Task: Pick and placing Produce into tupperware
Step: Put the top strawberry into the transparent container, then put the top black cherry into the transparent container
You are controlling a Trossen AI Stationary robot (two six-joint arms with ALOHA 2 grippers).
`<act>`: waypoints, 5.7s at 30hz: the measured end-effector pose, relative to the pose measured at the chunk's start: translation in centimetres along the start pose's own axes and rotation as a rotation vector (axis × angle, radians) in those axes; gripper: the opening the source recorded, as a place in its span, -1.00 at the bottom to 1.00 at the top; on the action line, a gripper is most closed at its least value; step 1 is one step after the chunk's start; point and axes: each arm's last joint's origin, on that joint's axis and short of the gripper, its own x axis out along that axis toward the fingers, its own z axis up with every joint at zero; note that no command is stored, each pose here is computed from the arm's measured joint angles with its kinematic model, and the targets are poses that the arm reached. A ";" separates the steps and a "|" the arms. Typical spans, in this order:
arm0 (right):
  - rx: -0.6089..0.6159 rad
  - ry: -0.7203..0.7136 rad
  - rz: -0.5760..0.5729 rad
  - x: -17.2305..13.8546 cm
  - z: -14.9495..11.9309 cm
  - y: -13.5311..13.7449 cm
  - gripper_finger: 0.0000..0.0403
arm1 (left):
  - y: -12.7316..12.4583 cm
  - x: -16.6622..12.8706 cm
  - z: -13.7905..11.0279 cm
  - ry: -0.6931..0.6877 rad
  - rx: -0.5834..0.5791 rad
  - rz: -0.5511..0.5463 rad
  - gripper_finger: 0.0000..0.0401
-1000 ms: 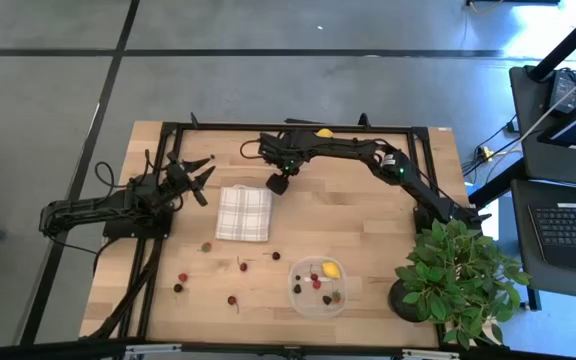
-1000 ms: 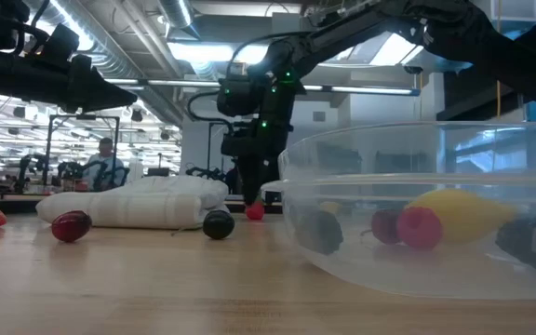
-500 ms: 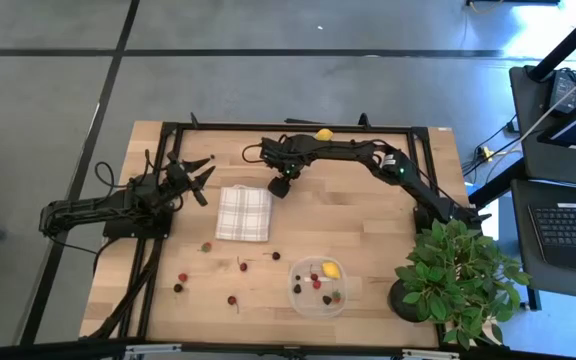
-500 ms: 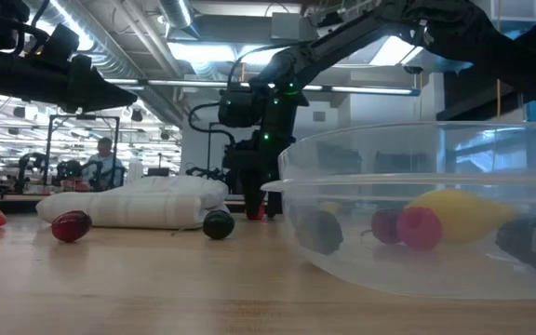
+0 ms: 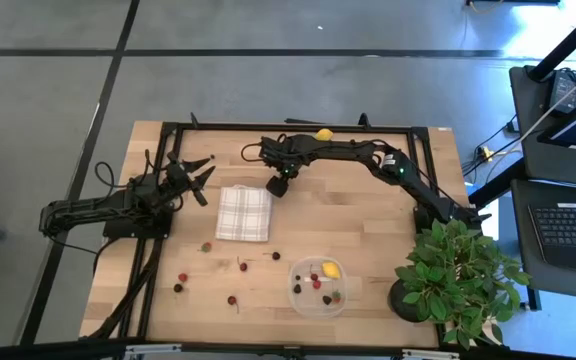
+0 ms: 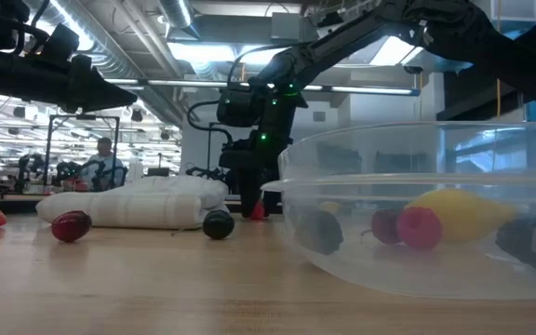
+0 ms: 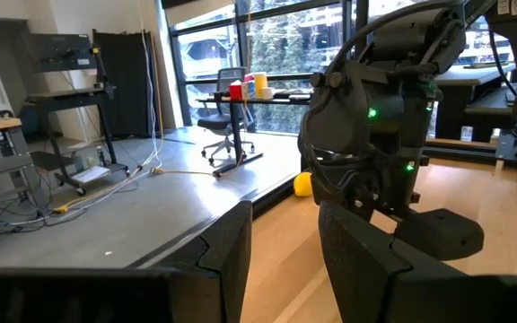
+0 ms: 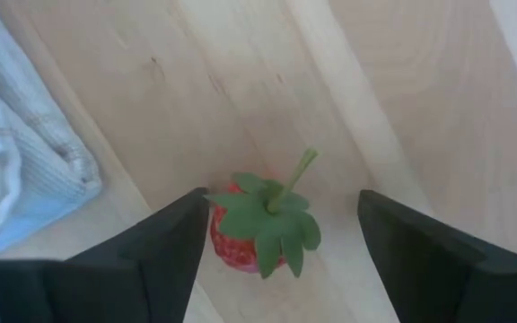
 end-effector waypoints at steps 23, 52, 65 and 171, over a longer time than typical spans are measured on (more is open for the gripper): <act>-0.001 0.002 -0.001 0.0 0.0 0.0 -0.35 | 0.0 0.0 0.0 0.000 0.000 0.000 -0.37; -0.114 0.213 -0.011 -8.6 -2.6 8.2 -0.35 | 0.0 0.0 0.0 0.000 0.000 0.000 -0.37; -0.222 0.261 -0.013 -10.2 -9.2 18.5 -0.35 | 0.0 0.0 0.0 0.000 0.000 0.000 -0.37; -0.464 0.044 0.106 -2.1 -12.3 22.7 0.34 | 0.0 0.0 0.0 0.000 -0.002 -0.001 -0.37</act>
